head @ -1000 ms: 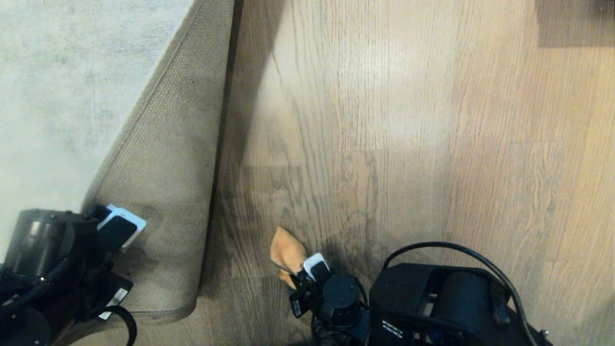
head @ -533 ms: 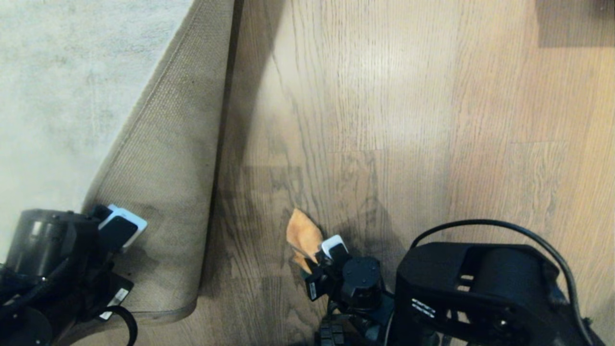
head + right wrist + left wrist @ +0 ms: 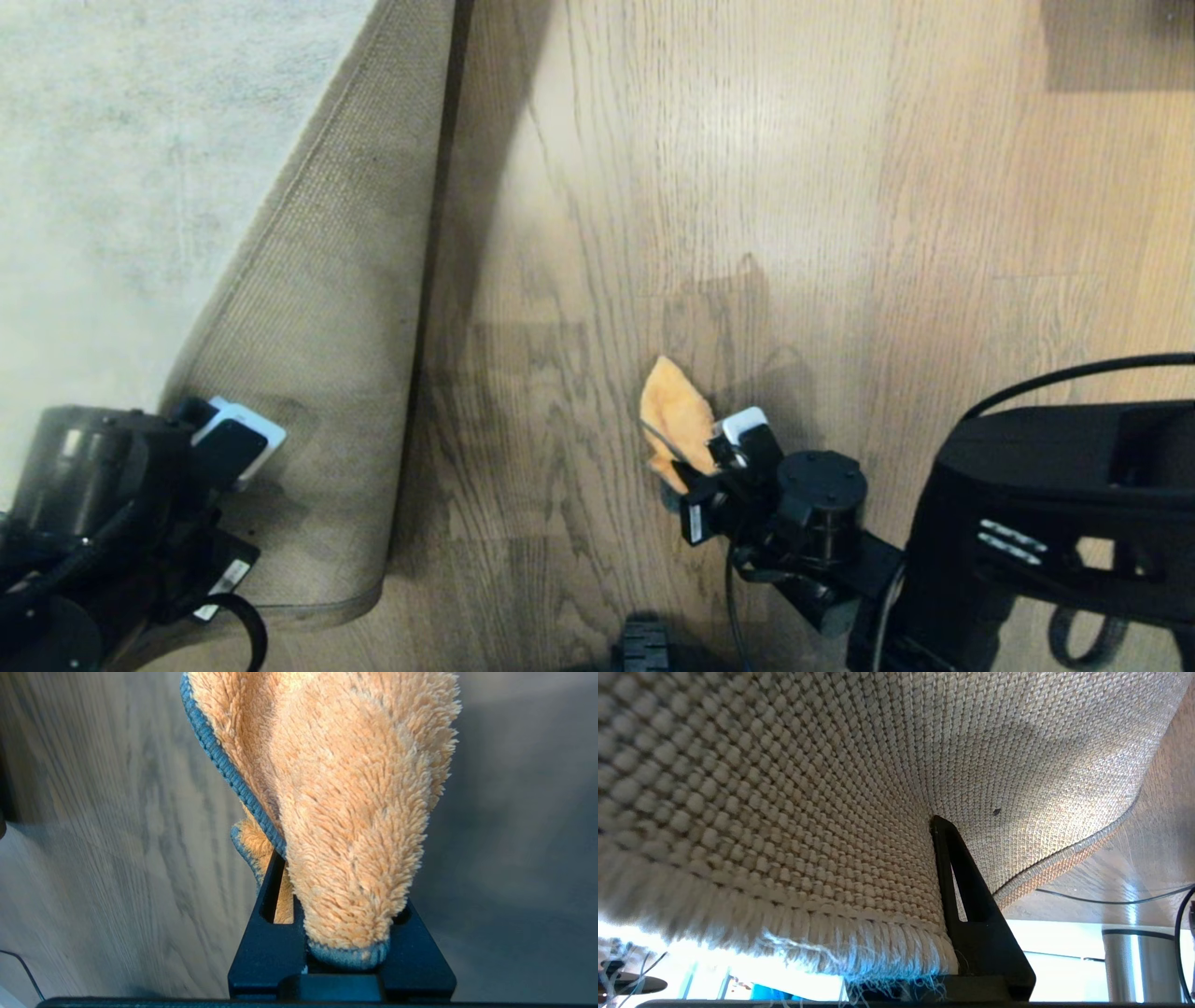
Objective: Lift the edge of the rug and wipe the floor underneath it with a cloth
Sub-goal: Wipe the floor under the carpet with a rag
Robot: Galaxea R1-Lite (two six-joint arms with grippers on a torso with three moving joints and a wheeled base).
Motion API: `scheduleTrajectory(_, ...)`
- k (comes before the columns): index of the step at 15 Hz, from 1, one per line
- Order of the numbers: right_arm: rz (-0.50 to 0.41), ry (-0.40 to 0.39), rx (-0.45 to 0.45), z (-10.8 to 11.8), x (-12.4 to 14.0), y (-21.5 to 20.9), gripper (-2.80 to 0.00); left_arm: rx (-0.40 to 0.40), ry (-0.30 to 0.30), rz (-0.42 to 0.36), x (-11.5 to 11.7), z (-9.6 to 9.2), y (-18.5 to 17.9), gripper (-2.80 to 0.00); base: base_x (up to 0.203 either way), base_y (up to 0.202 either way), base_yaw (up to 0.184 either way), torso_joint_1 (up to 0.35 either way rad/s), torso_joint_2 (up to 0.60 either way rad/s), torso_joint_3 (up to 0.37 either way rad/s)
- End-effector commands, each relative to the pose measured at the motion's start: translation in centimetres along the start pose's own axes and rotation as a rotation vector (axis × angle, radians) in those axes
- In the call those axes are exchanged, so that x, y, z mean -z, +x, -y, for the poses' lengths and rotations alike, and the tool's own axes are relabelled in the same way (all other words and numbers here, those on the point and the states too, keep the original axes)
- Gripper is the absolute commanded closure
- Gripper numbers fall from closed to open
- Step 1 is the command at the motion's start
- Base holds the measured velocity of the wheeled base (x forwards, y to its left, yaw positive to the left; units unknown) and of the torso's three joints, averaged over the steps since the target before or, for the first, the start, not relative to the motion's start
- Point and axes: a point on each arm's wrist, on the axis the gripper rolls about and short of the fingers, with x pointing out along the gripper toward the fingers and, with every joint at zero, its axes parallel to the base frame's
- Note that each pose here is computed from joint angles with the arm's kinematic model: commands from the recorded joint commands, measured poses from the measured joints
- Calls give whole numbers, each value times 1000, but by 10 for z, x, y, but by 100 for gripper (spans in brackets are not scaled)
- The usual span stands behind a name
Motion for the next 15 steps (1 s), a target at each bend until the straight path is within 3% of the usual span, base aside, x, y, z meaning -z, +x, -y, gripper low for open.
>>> scheduleTrajectory(1, 82, 22, 19, 13, -30, -28, 0, -4, 1, -1, 0, 0, 0, 0, 0, 0, 0, 0, 0, 0)
scheduleTrajectory(10, 156, 39, 28, 19, -57, -53, 0, -11, -2, -4, 1, -1, 0, 0, 0, 0, 0, 0, 0, 0)
scheduleTrajectory(15, 159, 45, 64, 34, -65, -96, 0, -22, -5, -7, 0, -1, 0, 0, 0, 0, 0, 0, 0, 0)
